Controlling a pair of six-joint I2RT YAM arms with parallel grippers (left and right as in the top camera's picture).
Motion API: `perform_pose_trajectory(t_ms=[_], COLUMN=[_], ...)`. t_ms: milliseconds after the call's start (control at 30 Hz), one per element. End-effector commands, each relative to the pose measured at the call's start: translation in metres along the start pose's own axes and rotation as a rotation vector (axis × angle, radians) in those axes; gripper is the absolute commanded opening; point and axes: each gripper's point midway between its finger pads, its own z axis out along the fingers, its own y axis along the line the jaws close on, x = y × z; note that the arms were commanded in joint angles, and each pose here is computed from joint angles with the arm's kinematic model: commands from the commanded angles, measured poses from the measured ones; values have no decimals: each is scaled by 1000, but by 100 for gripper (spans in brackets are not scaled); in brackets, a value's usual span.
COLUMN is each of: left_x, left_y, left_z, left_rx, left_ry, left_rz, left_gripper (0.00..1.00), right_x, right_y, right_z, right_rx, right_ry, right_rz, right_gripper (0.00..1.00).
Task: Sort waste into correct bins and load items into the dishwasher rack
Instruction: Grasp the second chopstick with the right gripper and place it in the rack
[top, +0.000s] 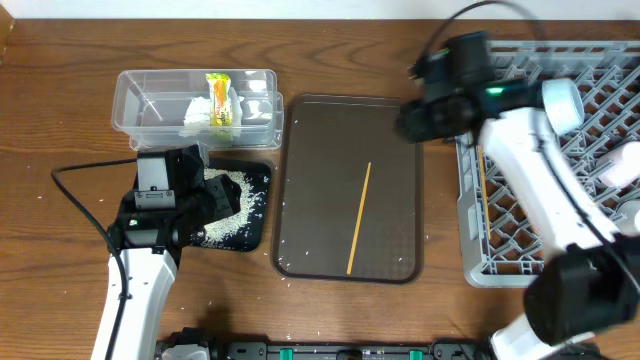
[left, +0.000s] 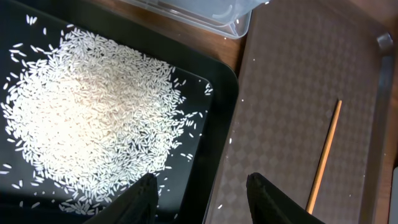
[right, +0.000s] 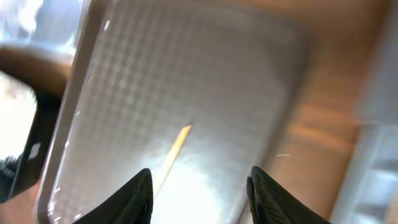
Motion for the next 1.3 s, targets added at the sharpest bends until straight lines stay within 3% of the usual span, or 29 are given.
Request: perform_pose_trajectory(t_ms=[0,367,433,500,600,667,833,1067,1267], left_x=[-4,-4,-4,-4,-4,-4,-4,-4,-4], left_y=[-1,-1,-1,-1,-1,-1,-1,-1,-1], left_z=[-2,-2,-2,-2,-2,-2,-2,-2,-2], left_rx=[-8,-8,-8,-8,-8,-8,-8,-8,-8], left_ry=[-8,-8,-8,-8,-8,-7,-7,-8,-8], left_rz=[4,4,4,4,4,4,4,4,4], left_gripper=[49,50,49,50,50,50,49,50,50], right_x=[37,119,125,125,116,107,57,-24,-48], right_y=[18,35,32,27,13,6,-12,-48,-112], right_z=[47,136,143,144,141,137,103,-6,-76], right_rx=[-11,117,148,181,245,256,220,208,315], right_ry=[155,452,468,461,417,394,281,28,-116], right_rz=[87,154,166,176,178,189,142,44,81], right_gripper=[47,40,33,17,2,1,1,1,1])
